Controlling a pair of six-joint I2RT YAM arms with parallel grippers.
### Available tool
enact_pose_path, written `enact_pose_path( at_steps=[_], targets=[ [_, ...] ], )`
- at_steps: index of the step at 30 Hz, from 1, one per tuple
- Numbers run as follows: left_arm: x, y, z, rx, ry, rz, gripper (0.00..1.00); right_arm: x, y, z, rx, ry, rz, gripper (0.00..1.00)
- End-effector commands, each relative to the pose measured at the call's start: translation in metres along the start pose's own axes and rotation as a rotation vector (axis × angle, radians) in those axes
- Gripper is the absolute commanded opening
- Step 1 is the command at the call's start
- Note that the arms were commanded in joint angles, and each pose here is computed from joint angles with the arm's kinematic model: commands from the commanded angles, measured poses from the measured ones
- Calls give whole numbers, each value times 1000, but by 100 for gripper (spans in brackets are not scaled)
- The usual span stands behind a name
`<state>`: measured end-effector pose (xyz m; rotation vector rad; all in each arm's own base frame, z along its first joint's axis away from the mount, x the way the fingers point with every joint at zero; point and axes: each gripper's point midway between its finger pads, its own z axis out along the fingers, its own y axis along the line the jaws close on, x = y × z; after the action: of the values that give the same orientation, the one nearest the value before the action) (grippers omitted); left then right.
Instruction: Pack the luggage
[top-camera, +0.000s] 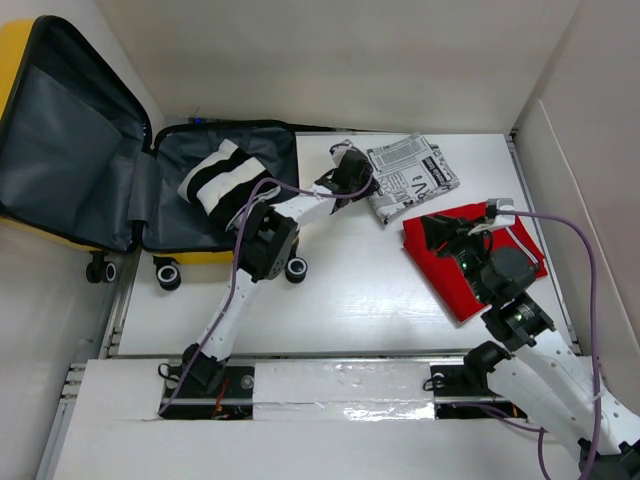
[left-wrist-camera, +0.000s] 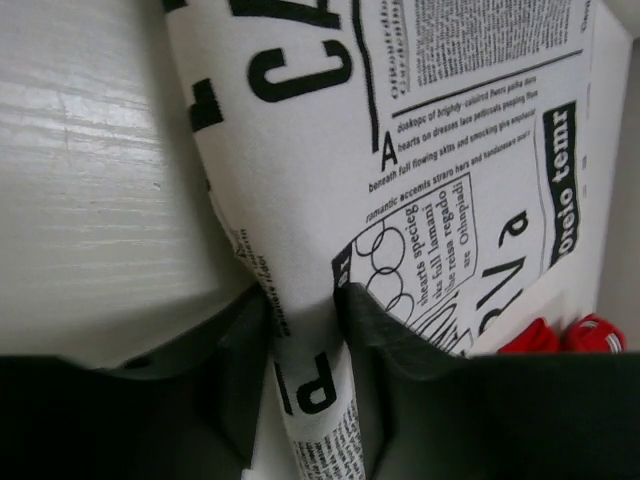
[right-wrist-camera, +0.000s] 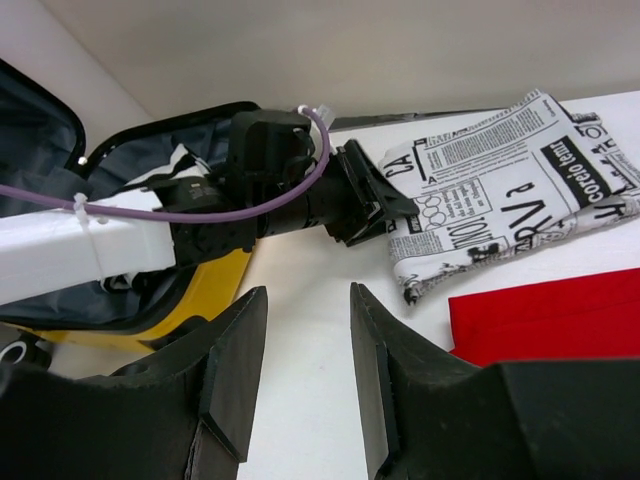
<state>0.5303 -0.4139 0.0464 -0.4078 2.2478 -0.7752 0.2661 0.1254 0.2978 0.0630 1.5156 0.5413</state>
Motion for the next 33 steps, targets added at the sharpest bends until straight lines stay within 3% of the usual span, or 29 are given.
enact_pose_path(
  at_steps=[1,2,5,11,19,27,30,33],
  targets=[
    [2,-8,10,130,25,-117,31,-12,6,-1,-26,-46,14,44],
    [-5,-6,12,146,2,-128,19,-12,6,-1,-27,-45,14,44],
    [-17,-10,9,184,-36,-108,0,-13,5,-2,-27,-52,15,44],
    [-76,-43,-24,247,-133,53,0,-12,6,-1,-30,-49,16,44],
    [-170,-91,-117,309,-204,301,0,-14,6,-3,-32,-57,18,44],
    [-271,-57,-243,226,-321,336,0,-16,9,-6,-50,-62,22,44],
    [-290,-40,-280,193,-353,332,0,-15,8,-5,-45,-61,20,44],
    [-311,9,-308,106,-374,287,0,-14,6,-4,-32,-55,13,44]
  ],
)
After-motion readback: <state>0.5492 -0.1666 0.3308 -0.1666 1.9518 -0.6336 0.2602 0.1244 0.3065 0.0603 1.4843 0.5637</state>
